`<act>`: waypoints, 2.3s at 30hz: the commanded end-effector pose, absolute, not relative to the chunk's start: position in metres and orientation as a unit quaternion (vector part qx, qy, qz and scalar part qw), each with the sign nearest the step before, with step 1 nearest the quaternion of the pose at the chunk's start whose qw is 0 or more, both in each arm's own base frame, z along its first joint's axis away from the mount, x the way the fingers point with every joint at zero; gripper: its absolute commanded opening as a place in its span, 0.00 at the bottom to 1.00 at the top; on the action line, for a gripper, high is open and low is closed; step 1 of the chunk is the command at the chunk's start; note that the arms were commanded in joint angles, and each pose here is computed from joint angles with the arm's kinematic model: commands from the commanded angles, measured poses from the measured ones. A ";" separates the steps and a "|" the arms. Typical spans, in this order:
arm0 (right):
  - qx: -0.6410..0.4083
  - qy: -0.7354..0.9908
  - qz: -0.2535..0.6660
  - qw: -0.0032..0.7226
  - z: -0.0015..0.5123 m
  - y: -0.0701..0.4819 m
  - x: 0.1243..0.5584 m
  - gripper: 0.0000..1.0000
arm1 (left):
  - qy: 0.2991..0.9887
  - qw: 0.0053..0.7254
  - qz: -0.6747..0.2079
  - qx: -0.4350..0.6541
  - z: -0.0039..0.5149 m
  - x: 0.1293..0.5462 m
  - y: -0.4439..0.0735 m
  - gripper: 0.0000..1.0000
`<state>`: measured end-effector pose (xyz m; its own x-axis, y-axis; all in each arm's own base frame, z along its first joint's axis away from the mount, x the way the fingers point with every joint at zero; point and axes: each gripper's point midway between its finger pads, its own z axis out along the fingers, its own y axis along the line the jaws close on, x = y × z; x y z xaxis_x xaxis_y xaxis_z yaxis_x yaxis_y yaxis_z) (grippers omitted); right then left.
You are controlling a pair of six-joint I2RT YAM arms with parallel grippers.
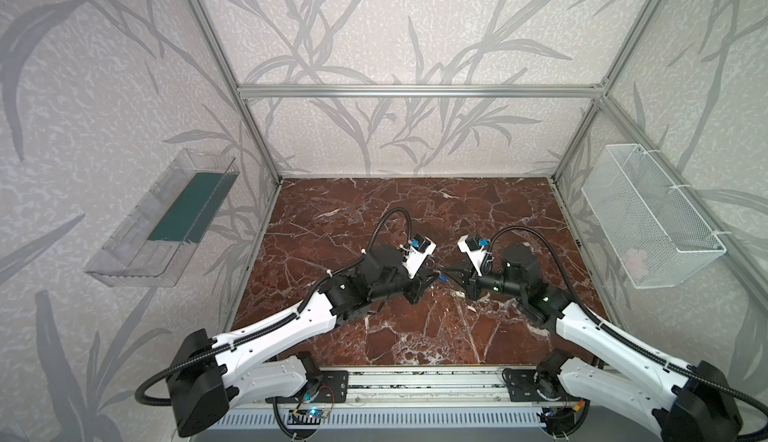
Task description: Put the keys on the keyring
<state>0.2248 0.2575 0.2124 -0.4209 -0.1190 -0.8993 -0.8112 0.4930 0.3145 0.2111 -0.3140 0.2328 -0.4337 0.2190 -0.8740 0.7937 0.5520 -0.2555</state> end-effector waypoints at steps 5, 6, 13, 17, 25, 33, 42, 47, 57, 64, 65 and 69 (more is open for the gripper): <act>-0.298 0.738 0.387 0.466 0.224 0.252 0.230 0.00 | 0.781 0.474 -0.291 0.286 0.242 0.223 -0.277 0.27; -0.299 0.736 0.387 0.468 0.225 0.252 0.229 0.00 | 0.784 0.476 -0.286 0.279 0.239 0.224 -0.273 0.27; -0.305 0.729 0.396 0.468 0.228 0.254 0.226 0.00 | 0.791 0.468 -0.310 0.242 0.231 0.233 -0.268 0.33; -0.305 0.727 0.400 0.468 0.230 0.254 0.225 0.00 | 0.785 0.460 -0.335 0.245 0.230 0.234 -0.281 0.34; -0.301 0.729 0.399 0.467 0.230 0.253 0.225 0.00 | 0.779 0.435 -0.370 0.260 0.220 0.235 -0.304 0.34; -0.275 0.745 0.379 0.476 0.230 0.248 0.237 0.00 | 0.750 0.435 -0.415 0.276 0.211 0.223 -0.317 0.32; -0.237 0.745 0.376 0.497 0.241 0.251 0.254 0.00 | 0.695 0.432 -0.482 0.314 0.206 0.199 -0.348 0.32; -0.228 0.744 0.376 0.503 0.243 0.256 0.258 0.00 | 0.678 0.424 -0.502 0.330 0.209 0.195 -0.367 0.32; -0.226 0.740 0.380 0.507 0.247 0.256 0.255 0.00 | 0.684 0.426 -0.497 0.321 0.204 0.204 -0.377 0.32; -0.226 0.738 0.384 0.508 0.249 0.257 0.254 0.00 | 0.694 0.426 -0.488 0.314 0.200 0.211 -0.379 0.32; -0.226 0.737 0.384 0.508 0.250 0.257 0.253 0.00 | 0.692 0.423 -0.491 0.317 0.201 0.209 -0.380 0.32; -0.223 0.736 0.386 0.510 0.251 0.258 0.254 0.00 | 0.691 0.407 -0.500 0.326 0.197 0.206 -0.386 0.32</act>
<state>0.2515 0.2545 0.2179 -0.4466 0.0033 -0.8947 -0.6993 0.6225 0.3514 0.2068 -0.3779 0.1844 -0.4604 0.0649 -0.8854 0.8482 0.3263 -0.4171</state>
